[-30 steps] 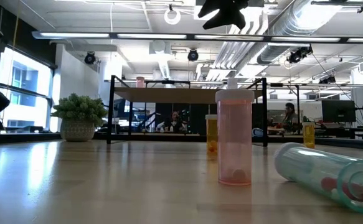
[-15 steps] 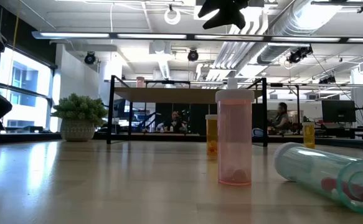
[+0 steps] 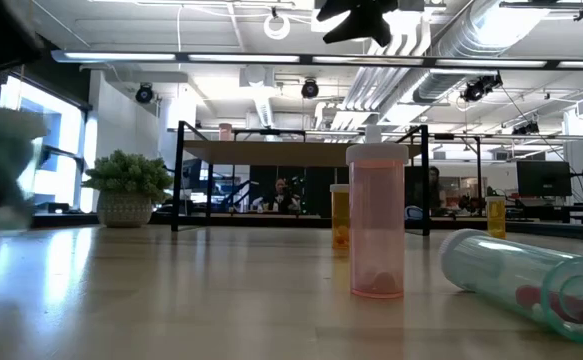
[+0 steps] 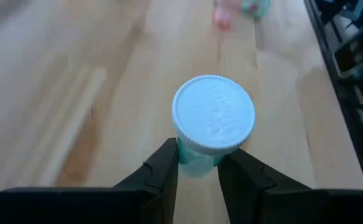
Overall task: Pick and place medicine bottles onto shelf by color
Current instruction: Put the center blue pill bottle on the shelf
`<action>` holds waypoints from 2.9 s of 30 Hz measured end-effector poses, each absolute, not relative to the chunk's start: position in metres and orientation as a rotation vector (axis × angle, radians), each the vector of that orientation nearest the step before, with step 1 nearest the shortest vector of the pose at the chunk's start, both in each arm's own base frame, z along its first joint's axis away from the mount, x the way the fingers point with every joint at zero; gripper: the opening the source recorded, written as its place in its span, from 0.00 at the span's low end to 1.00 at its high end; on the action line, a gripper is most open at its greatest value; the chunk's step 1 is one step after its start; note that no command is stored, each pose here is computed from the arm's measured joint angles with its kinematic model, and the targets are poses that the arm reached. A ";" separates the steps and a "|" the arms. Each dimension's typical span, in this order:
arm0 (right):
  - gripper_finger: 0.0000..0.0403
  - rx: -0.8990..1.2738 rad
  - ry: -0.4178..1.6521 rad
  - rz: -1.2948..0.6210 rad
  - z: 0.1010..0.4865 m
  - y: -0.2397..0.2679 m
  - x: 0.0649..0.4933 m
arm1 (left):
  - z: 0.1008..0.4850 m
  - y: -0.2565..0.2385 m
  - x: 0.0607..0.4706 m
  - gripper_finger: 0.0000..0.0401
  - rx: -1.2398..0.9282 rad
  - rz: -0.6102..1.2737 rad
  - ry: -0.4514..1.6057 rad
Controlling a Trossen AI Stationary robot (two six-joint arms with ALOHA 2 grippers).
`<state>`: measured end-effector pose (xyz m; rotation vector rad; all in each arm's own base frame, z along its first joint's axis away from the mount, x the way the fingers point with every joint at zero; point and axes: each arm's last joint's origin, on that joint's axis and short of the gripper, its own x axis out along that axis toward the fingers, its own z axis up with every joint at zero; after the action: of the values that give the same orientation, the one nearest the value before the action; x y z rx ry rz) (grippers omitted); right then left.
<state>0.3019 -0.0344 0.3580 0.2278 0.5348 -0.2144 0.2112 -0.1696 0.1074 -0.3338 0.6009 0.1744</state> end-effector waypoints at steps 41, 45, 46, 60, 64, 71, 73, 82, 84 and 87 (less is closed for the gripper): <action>0.59 -0.033 0.617 0.101 0.339 -0.030 0.316 | 0.220 0.024 0.316 0.22 0.010 0.242 0.712; 0.59 -0.060 0.632 0.155 0.330 -0.029 0.325 | 0.229 0.039 0.318 0.22 0.023 0.275 0.701; 0.59 -0.069 0.639 0.160 0.327 -0.029 0.327 | 0.230 0.042 0.318 0.22 0.032 0.280 0.698; 0.59 -0.163 0.655 0.077 0.301 -0.036 0.354 | 0.235 0.066 0.316 0.22 0.032 0.293 0.704; 0.59 -0.164 0.647 0.075 0.296 -0.037 0.360 | 0.235 0.067 0.316 0.22 0.031 0.296 0.703; 0.59 -0.160 0.638 0.072 0.292 -0.038 0.365 | 0.236 0.067 0.316 0.22 0.018 0.300 0.699; 0.57 -0.147 0.634 0.068 0.292 -0.038 0.365 | 0.236 0.067 0.316 0.22 0.013 0.302 0.698; 0.50 -0.153 0.661 0.024 0.288 -0.039 0.366 | 0.236 0.066 0.317 0.22 -0.010 0.280 0.685; 0.50 -0.153 0.665 0.025 0.288 -0.039 0.366 | 0.236 0.065 0.317 0.22 -0.023 0.277 0.683; 0.50 -0.152 0.669 0.025 0.288 -0.039 0.365 | 0.237 0.065 0.317 0.22 -0.024 0.274 0.675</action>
<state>0.3654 -0.0390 0.2877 -0.1523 0.6694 0.0254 0.3172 0.0655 0.2367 -0.0240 0.6748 0.2742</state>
